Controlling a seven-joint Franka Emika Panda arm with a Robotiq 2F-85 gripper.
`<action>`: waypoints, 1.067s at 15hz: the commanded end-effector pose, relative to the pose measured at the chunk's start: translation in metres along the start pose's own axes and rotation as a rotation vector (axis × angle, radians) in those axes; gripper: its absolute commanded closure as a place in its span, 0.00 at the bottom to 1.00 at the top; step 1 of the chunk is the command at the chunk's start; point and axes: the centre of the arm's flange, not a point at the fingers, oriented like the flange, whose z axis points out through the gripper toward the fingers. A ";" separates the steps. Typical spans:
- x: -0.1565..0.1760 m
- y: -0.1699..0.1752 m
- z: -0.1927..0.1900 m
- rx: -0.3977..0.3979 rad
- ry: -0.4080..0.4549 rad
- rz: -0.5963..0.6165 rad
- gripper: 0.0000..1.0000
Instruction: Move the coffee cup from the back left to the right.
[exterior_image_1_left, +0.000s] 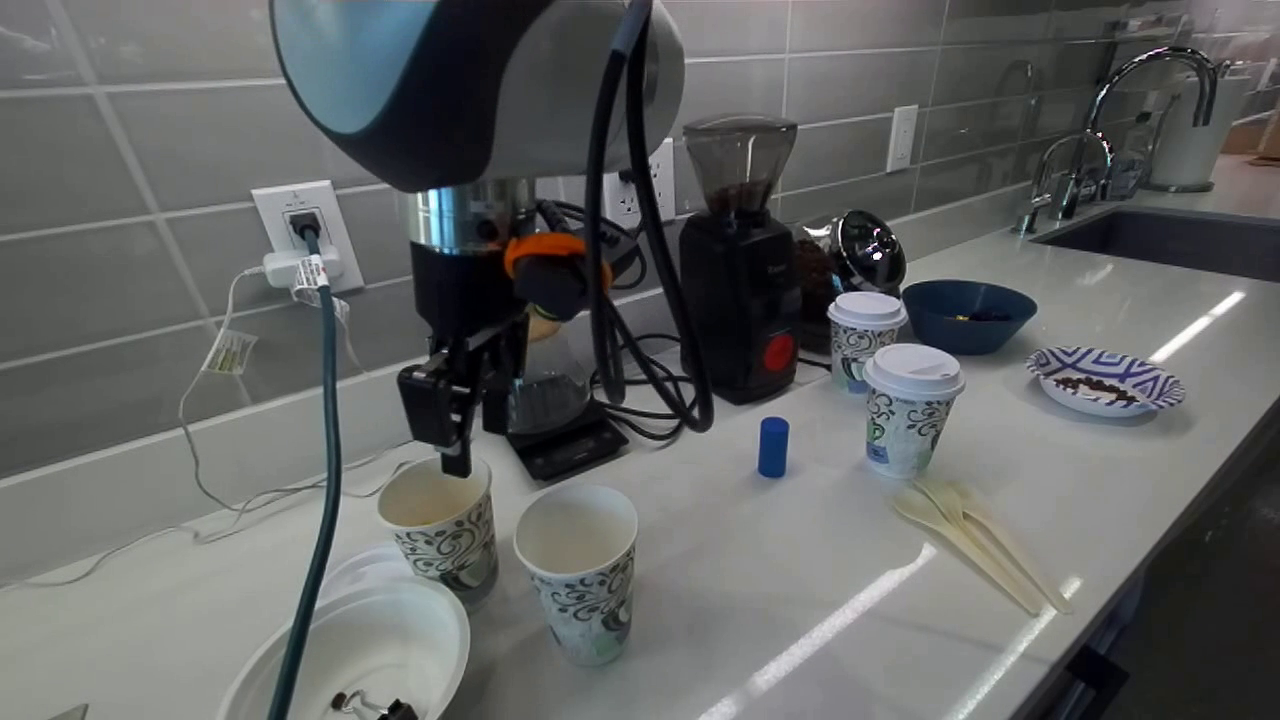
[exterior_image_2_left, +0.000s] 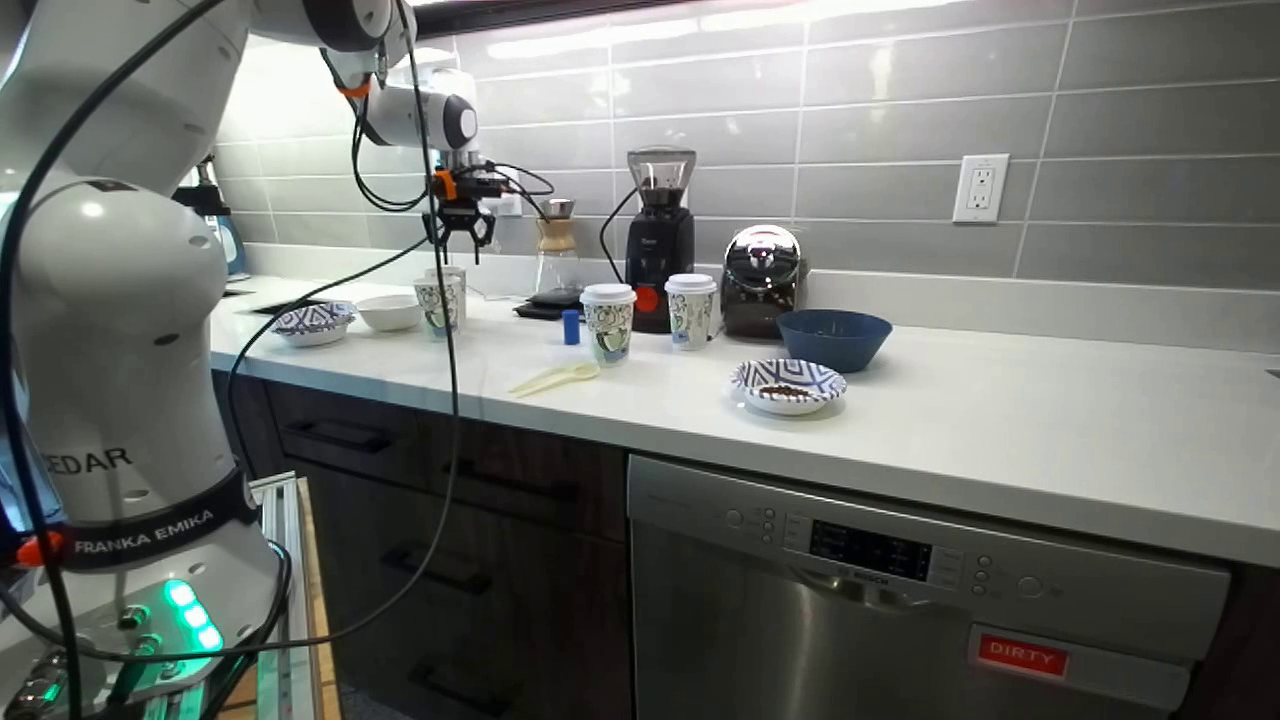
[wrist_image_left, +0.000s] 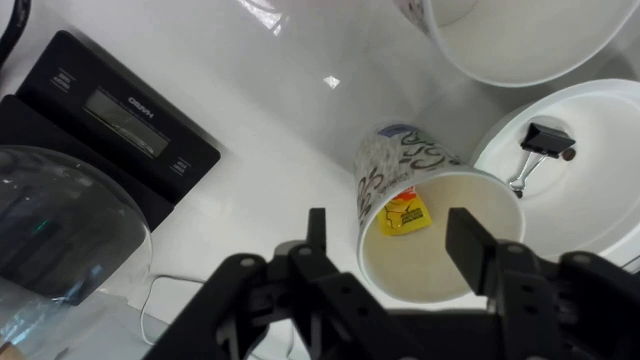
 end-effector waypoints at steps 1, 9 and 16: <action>0.005 -0.011 0.020 -0.016 0.038 0.057 0.55; 0.011 -0.015 0.041 -0.021 0.046 0.130 0.95; -0.009 -0.005 -0.001 -0.034 0.041 0.176 0.99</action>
